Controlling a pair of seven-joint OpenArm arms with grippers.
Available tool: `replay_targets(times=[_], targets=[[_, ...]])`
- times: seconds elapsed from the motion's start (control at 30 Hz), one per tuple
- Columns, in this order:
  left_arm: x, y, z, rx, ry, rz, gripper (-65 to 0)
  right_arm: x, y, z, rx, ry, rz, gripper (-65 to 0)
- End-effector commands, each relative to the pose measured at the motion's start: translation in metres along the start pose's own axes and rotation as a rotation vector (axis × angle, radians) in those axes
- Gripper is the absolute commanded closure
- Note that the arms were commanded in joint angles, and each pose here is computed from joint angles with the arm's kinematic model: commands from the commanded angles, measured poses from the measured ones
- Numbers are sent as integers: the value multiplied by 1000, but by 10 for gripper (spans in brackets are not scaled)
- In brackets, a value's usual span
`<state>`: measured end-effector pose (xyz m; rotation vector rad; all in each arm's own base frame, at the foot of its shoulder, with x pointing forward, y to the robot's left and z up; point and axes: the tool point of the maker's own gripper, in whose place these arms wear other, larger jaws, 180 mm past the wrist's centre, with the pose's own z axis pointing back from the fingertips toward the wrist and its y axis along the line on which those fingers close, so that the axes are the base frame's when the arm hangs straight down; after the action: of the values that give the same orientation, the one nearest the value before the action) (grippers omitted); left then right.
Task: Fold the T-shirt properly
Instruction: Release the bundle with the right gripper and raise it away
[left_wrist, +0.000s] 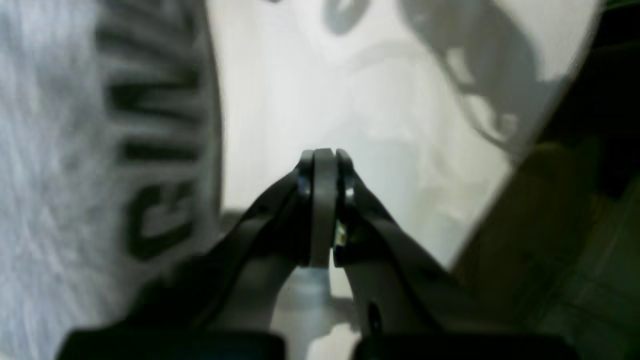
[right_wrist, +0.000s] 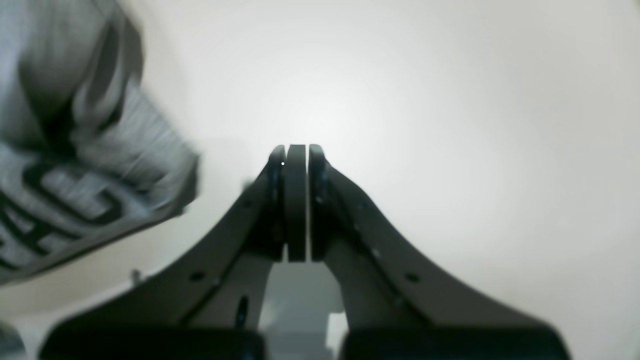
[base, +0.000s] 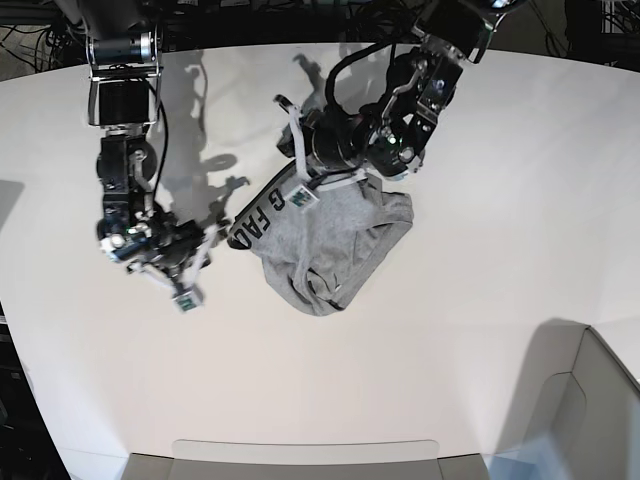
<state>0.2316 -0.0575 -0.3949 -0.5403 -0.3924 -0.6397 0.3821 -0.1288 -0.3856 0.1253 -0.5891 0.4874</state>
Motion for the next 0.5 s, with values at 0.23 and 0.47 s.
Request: replay_targets(times=[0.23, 0.47], targets=[[7, 124, 55, 217, -180, 335, 0, -21, 97, 1, 152, -12, 208, -3], [12, 121, 98, 283, -228, 262, 0, -32, 77, 47, 64, -119, 101, -3]])
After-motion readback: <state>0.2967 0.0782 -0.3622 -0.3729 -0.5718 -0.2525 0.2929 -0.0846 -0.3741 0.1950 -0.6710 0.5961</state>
